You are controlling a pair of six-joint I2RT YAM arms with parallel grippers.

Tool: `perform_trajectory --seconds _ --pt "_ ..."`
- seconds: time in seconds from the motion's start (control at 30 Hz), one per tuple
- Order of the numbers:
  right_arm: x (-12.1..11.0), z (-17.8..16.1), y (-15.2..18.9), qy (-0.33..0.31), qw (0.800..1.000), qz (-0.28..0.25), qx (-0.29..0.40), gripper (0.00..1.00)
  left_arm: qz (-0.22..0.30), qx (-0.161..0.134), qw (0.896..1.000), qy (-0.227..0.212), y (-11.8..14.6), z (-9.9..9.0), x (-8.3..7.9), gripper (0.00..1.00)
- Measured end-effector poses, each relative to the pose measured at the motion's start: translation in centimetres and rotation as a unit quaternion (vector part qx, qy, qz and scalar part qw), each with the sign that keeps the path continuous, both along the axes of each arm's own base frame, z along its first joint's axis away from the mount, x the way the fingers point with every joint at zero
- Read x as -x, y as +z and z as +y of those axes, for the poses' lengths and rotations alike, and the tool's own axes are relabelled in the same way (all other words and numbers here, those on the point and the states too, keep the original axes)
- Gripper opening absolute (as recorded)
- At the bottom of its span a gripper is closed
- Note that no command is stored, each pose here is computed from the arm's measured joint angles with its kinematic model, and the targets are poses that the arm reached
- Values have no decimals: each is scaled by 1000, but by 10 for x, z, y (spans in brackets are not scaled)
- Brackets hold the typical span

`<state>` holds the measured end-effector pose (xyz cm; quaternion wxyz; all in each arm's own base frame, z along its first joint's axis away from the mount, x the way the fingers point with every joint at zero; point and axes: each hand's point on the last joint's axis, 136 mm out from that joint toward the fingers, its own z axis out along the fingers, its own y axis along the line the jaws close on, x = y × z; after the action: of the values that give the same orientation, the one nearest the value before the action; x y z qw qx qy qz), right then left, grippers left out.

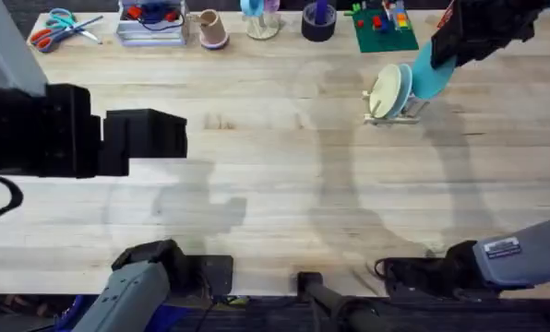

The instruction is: Pick up the plates from the table one by one and place each into a slot on the dish rack.

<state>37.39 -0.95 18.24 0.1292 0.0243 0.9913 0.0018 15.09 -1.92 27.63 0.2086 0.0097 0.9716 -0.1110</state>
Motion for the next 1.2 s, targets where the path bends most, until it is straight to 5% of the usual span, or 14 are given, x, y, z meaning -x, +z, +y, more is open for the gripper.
perform_trajectory --seconds 1.2 --pt "-6 4 -40 1 998 54 -15 29 0 0 1000 0 0 0 0 994"
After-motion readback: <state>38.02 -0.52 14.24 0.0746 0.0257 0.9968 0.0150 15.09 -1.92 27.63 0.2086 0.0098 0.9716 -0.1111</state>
